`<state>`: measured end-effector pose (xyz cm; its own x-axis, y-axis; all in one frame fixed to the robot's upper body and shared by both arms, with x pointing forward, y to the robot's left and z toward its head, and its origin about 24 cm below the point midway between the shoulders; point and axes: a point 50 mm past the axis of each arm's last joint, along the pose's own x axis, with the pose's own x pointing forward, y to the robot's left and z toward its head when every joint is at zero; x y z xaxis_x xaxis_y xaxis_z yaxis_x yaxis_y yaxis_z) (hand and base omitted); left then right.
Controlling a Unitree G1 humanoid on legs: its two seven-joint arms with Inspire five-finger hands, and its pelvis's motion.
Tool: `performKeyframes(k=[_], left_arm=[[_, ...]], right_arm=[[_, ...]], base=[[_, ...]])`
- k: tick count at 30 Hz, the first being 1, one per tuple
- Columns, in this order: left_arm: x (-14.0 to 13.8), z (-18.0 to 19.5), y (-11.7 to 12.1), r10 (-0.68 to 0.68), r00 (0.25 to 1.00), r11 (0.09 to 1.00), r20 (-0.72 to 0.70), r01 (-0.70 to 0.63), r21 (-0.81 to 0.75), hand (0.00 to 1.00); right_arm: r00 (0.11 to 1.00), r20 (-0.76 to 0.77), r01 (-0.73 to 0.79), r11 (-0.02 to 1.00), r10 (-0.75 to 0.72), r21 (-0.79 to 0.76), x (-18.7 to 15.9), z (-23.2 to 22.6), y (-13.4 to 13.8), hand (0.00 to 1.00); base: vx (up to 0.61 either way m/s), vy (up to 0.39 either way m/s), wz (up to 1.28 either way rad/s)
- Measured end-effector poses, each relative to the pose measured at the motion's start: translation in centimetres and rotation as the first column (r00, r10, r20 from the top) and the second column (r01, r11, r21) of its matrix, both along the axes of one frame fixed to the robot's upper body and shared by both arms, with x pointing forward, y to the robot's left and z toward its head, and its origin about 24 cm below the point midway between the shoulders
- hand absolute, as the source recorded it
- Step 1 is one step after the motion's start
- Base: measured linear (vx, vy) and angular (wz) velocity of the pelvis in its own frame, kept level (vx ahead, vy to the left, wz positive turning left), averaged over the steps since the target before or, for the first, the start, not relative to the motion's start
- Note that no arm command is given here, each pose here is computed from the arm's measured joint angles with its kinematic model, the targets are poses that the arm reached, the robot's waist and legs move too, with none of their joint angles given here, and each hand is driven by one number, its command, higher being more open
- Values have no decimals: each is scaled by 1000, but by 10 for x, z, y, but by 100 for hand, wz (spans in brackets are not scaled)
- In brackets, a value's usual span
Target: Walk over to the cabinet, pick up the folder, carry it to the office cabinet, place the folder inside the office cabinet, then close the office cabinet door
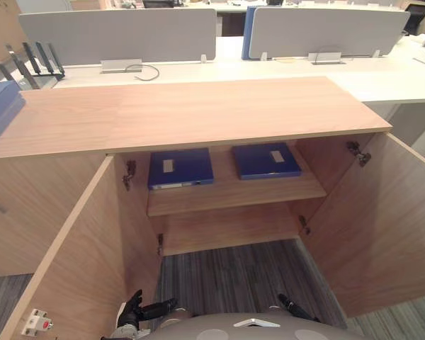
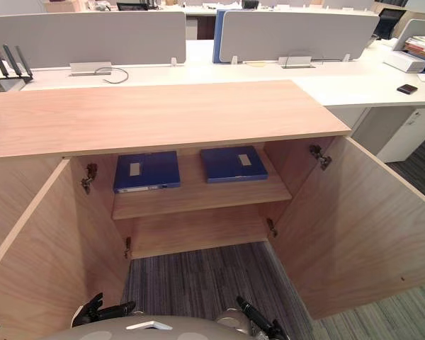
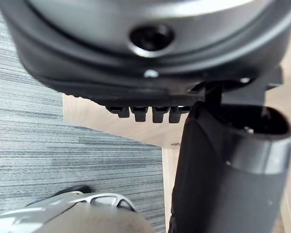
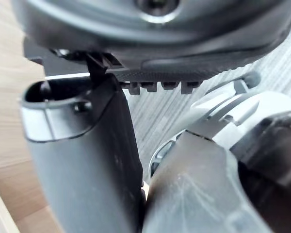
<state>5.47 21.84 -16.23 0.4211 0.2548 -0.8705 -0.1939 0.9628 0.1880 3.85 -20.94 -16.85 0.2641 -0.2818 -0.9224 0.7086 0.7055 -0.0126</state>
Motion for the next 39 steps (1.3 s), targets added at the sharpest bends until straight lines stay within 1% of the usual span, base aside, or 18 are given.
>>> performKeyframes(k=[2, 4, 5, 8, 12, 15, 18, 28, 30, 35, 39], left_arm=[[0, 1, 5, -4, 1000, 1000, 0, 4, 10, 100], [-4, 0, 3, -5, 1000, 1000, -9, 5, 3, 100], [-3, 0, 1, -10, 1000, 1000, -7, 10, 0, 100], [-1, 0, 2, -28, 1000, 1000, -7, 28, 4, 100], [-1, 1, 4, -29, 999, 1000, -16, 29, 6, 100], [1, 1, 7, -34, 999, 999, -13, 34, 13, 100], [2, 1, 9, -45, 999, 999, -21, 45, 16, 100], [2, 0, 6, -84, 996, 996, -40, 84, 15, 100], [3, 0, 5, -140, 989, 990, -47, 141, 26, 100], [6, 0, 3, -153, 987, 988, -41, 155, 26, 100], [19, 5, 6, -149, 988, 987, 28, 147, 58, 100]], right_arm=[[1000, -21, -3, 1000, 4, 19, -2, -2, 5, 100], [999, -43, -23, 1000, 23, 13, -7, -3, 4, 100], [998, -45, -34, 999, 34, -1, -5, -2, 1, 100], [999, -14, -50, 999, 50, 2, 10, -2, 5, 100], [998, -1, -58, 998, 58, 14, 15, -2, 10, 100], [998, 17, -65, 997, 64, 37, 22, -2, 20, 100], [995, 18, -103, 994, 102, 38, 23, -3, 23, 100], [997, 12, -77, 997, 76, 28, 23, -3, 18, 100], [997, 21, -79, 997, 78, 23, 25, -3, 18, 100], [996, 23, -82, 997, 82, 15, 26, -2, 15, 100], [987, 41, -154, 988, 154, -17, 34, 0, 14, 100]], base=[[-56, -113, -31], [21, -110, -47], [37, -110, -67], [21, -107, -56], [74, -60, -13], [66, -43, -22], [47, -39, -21], [-29, 9, -28], [-4, -11, -63], [0, -2, -5], [-7, -117, -58]])
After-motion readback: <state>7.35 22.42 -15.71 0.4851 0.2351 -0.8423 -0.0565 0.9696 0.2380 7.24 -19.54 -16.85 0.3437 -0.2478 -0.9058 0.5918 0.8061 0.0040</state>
